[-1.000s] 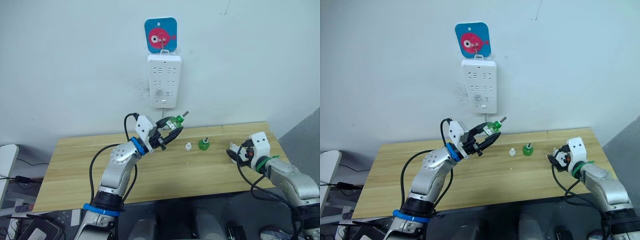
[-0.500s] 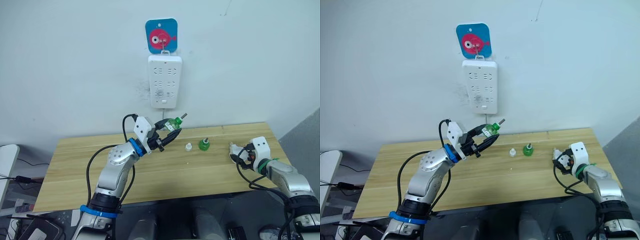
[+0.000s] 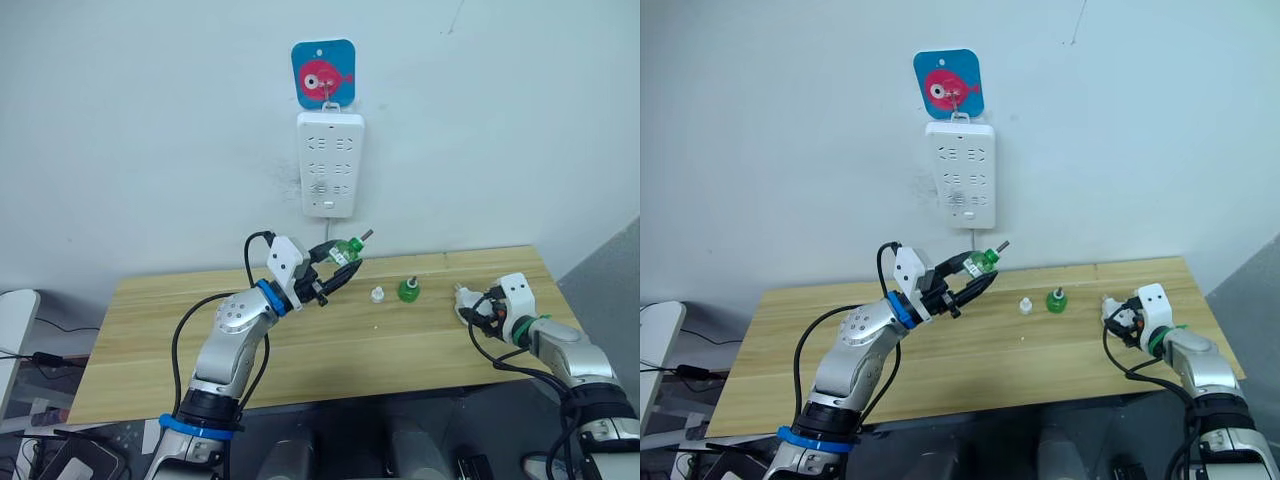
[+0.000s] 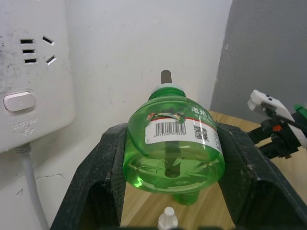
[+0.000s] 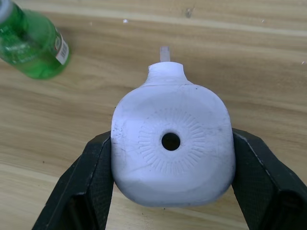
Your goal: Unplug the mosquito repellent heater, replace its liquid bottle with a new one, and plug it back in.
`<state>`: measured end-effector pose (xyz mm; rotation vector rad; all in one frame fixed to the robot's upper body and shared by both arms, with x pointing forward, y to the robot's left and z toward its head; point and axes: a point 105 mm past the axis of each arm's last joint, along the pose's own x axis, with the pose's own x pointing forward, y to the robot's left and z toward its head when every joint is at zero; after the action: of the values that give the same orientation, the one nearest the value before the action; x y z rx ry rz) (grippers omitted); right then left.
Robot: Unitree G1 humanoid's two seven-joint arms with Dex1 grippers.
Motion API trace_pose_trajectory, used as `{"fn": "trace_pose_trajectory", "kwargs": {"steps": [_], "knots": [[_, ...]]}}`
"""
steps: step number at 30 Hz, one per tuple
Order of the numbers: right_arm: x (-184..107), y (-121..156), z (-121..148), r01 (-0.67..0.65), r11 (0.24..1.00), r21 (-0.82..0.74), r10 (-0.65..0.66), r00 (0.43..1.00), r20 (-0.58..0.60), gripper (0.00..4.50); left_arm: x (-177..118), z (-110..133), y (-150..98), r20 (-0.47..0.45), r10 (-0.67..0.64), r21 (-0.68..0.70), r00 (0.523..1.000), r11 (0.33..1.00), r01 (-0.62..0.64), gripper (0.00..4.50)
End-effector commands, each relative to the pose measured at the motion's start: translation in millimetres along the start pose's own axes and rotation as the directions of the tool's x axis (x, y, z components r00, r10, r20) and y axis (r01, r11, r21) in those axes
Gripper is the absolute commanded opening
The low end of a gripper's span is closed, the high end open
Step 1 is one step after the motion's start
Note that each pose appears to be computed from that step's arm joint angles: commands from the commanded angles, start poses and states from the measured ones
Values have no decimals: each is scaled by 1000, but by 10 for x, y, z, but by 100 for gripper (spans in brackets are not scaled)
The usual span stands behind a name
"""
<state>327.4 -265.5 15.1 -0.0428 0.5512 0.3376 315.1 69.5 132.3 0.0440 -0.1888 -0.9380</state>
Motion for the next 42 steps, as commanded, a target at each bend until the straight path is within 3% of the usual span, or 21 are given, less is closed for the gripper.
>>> {"fn": "trace_pose_trajectory", "kwargs": {"steps": [1,3,5,10,20,42], "knots": [[-276,98,487,-191,933,305,139,973,183,294,-94,93,-140,20,-84,7,996,996,84,223],[-443,256,761,-382,796,469,270,918,290,294,-133,63,-220,0,-139,-13,990,990,139,223],[-606,469,999,-538,673,508,400,842,362,294,-146,48,-343,-15,-221,-46,975,974,220,223],[-789,902,1313,-711,508,487,575,700,422,294,-80,91,-518,2,-330,-72,944,942,329,223],[-862,1322,1333,-763,443,471,646,636,423,294,90,119,-525,43,-319,-53,947,945,321,223],[-946,1474,1333,-753,415,511,660,636,400,294,153,184,-561,70,-360,-37,930,931,363,223]]}}
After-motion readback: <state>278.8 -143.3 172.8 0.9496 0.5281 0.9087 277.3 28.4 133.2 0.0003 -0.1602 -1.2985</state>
